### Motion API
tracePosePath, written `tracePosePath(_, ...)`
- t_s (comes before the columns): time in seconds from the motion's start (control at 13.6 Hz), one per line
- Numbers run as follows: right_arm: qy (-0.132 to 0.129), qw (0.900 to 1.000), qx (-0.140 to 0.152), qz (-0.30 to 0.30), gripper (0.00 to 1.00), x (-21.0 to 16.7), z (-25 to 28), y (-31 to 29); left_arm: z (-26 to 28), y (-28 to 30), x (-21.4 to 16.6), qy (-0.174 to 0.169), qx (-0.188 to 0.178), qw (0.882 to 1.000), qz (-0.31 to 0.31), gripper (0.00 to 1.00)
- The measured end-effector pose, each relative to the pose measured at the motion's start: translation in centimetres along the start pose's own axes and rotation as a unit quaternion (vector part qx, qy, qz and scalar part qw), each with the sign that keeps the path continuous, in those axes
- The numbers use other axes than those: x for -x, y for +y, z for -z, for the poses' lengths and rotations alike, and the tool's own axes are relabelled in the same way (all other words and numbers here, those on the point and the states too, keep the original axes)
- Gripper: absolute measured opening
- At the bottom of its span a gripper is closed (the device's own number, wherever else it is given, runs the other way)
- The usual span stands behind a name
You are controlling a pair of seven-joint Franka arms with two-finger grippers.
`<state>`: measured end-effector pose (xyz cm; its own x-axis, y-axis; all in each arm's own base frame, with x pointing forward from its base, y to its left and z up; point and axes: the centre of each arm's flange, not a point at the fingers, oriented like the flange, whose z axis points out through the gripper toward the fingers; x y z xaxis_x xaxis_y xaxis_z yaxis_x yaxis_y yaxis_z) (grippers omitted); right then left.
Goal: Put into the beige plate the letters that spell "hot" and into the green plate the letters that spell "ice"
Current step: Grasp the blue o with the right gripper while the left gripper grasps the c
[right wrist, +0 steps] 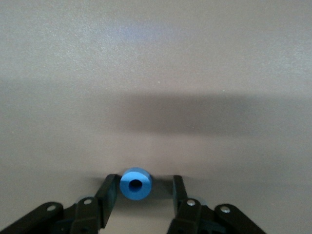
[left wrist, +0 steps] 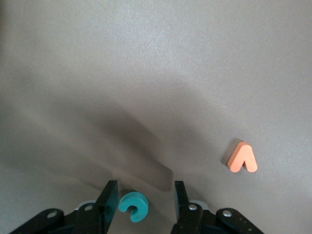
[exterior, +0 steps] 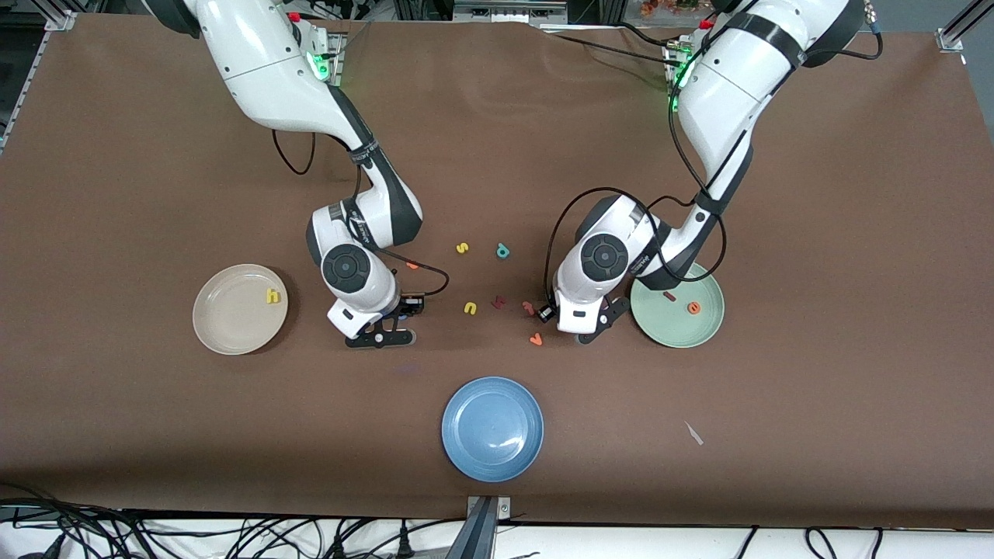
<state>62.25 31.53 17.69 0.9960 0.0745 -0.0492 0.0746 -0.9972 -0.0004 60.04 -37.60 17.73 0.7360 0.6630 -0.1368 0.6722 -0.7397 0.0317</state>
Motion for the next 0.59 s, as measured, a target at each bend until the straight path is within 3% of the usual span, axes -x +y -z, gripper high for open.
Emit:
tracePosePath(0.15,0.001,1.000,0.000,-0.001,0.46,-0.05,0.08,0.08,-0.56,-0.07,0.17,-0.002,-0.004,1.000,-0.001,0.49)
tracePosePath(0.37,0.001,1.000,0.000,-0.001,0.44,-0.05,0.09,0.09,-0.55,-0.07,0.18,-0.002,-0.005,1.000,-0.001,0.44)
tracePosePath(0.44,0.001,1.000,0.000,-0.001,0.44,-0.05,0.09,0.09,-0.49,-0.10,0.19,-0.002,-0.006,1.000,-0.001,0.37)
tracePosePath(0.59,0.001,1.000,0.001,-0.001,0.32,-0.09,0.19,0.16,-0.47,-0.12,0.20,-0.002,-0.007,1.000,-0.001,0.32)
